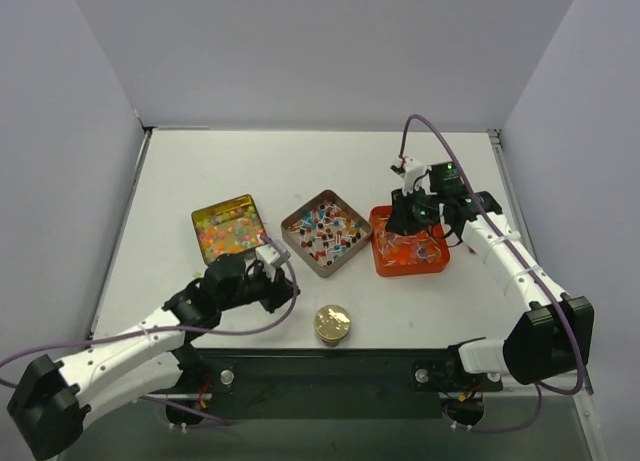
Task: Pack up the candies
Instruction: Move the packing bottle to the center of the board.
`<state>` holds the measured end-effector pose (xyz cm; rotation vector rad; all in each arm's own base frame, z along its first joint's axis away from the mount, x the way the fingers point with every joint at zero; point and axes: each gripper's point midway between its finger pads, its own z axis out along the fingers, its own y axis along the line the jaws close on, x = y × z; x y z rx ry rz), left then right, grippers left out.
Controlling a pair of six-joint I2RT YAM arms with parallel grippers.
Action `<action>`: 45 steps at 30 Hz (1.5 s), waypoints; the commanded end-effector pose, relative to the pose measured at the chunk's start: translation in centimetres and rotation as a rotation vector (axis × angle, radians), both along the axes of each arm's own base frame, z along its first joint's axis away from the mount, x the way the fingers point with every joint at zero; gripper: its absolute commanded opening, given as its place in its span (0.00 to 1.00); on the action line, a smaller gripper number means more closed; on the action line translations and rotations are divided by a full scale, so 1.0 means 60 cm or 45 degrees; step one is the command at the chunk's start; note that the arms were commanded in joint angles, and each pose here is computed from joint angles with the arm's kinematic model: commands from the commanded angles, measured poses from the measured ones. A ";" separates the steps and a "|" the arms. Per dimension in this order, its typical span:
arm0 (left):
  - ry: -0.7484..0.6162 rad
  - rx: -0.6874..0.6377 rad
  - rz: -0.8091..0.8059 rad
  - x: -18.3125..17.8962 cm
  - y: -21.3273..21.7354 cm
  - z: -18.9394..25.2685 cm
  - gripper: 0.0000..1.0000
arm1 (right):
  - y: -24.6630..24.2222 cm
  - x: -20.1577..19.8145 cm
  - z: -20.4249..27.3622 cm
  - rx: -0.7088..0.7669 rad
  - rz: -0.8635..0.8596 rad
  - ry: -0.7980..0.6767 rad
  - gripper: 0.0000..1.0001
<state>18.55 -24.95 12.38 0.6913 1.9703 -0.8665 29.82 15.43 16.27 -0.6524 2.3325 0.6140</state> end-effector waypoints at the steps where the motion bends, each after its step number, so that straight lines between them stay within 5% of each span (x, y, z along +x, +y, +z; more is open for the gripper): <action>1: -0.012 -0.024 -0.281 -0.094 -0.007 0.007 0.02 | -0.018 -0.018 0.003 -0.028 0.005 0.009 0.05; 6: -0.098 -0.138 -0.585 -0.146 -0.040 0.026 0.00 | -0.020 -0.016 0.015 -0.035 0.037 -0.032 0.01; 14: -0.140 0.058 -0.875 -0.244 -0.089 -0.066 0.00 | -0.018 -0.002 0.040 -0.046 0.087 -0.118 0.01; 24: -0.291 0.067 -0.539 -0.175 -0.138 -0.094 0.00 | -0.017 -0.022 0.081 0.013 0.070 -0.222 0.02; 38: -0.367 -0.012 -0.372 -0.112 -0.195 -0.115 0.00 | -0.039 -0.006 0.049 0.003 -0.007 -0.182 0.03; 40: -0.322 -0.023 -0.475 -0.139 -0.197 -0.128 0.24 | -0.039 0.003 0.051 -0.001 -0.002 -0.185 0.04; 42: -0.301 -0.050 -0.521 -0.158 -0.185 -0.131 0.70 | -0.040 0.010 0.052 -0.008 0.006 -0.189 0.04; 44: -0.295 -0.042 -0.566 -0.167 -0.179 -0.136 0.80 | -0.041 0.022 0.056 -0.015 0.004 -0.194 0.05; 45: -0.261 -0.028 -0.569 -0.171 -0.174 -0.139 0.97 | -0.042 0.025 0.057 -0.018 -0.001 -0.187 0.06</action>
